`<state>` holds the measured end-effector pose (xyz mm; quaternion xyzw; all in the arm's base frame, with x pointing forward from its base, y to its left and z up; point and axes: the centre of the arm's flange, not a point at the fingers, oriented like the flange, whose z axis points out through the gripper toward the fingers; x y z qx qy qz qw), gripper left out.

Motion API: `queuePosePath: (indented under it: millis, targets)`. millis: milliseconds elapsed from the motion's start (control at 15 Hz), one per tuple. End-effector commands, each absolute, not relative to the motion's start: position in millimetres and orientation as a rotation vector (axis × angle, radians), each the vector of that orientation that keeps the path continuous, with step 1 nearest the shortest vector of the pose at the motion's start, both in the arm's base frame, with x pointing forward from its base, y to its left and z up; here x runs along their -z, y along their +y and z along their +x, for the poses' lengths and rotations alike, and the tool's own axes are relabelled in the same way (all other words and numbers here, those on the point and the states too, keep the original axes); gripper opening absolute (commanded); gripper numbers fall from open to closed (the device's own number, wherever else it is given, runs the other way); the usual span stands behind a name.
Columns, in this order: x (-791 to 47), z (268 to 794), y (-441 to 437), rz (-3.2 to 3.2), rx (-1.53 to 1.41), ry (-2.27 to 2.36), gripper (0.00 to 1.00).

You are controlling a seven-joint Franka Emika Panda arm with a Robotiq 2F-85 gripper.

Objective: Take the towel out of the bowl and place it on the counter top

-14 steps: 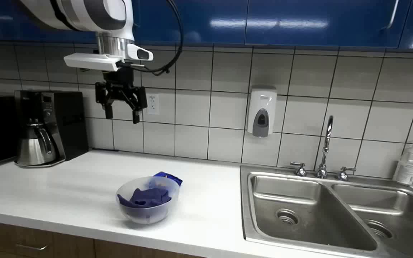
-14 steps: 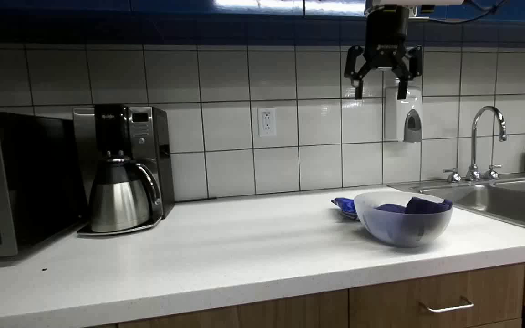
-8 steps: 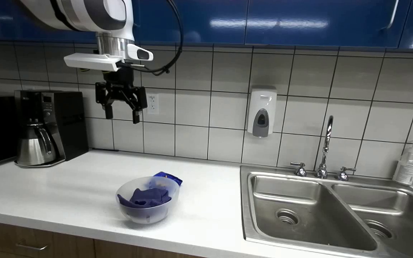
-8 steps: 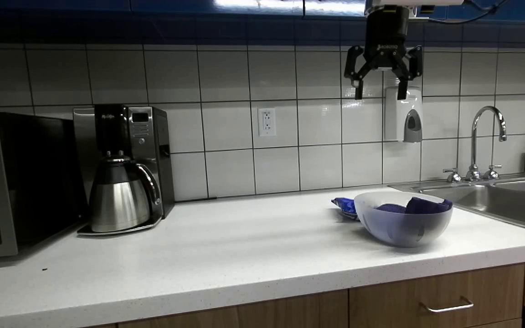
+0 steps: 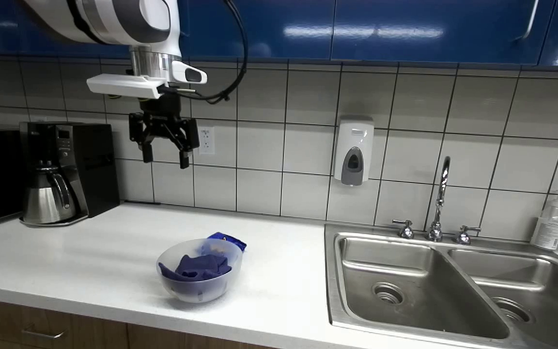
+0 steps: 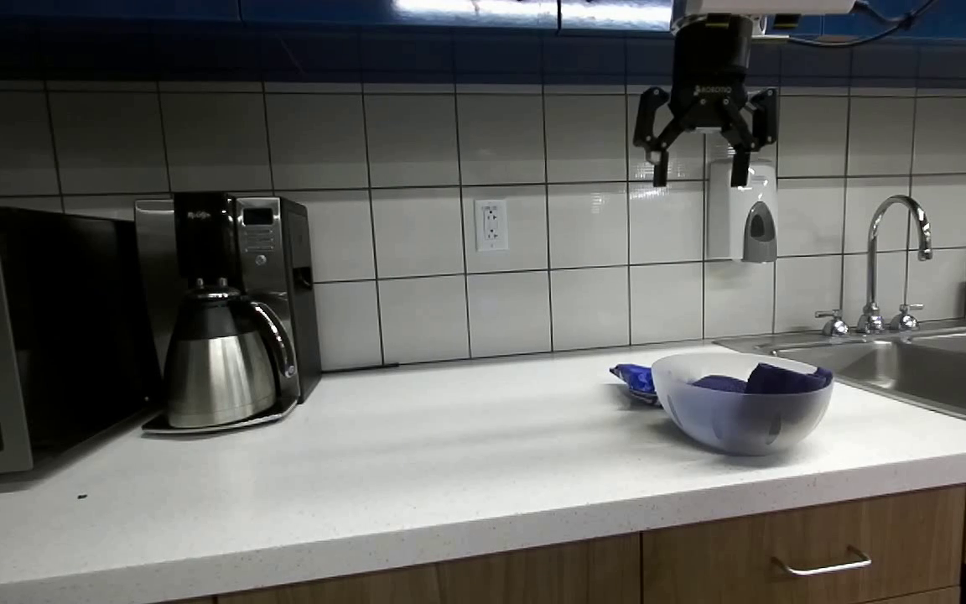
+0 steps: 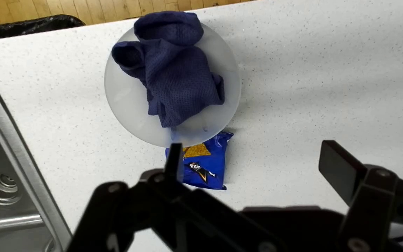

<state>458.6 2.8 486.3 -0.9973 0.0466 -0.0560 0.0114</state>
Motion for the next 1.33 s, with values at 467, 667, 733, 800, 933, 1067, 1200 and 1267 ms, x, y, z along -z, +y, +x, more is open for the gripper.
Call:
queuePosePath:
  millis: [467,667,733,800,933,1067,1200,1267]
  targets:
    - [-431.6,459.7,-5.1,-3.162,0.261,0.077,1.0]
    - [-414.2,463.1,-13.3,-3.151,0.253,0.099,1.0]
    - [-408.9,464.3,-16.0,-3.15,0.25,0.105,1.0]
    - [-403.0,465.3,-19.6,-3.149,0.241,0.114,1.0]
    - [-393.3,465.2,-26.9,-3.147,0.219,0.136,1.0]
    - [-381.8,464.7,-34.3,-3.143,0.187,0.157,1.0]
    - [-370.5,463.1,-40.4,-3.14,0.153,0.178,1.0]
    - [-364.1,461.6,-43.4,-3.14,0.137,0.185,1.0]
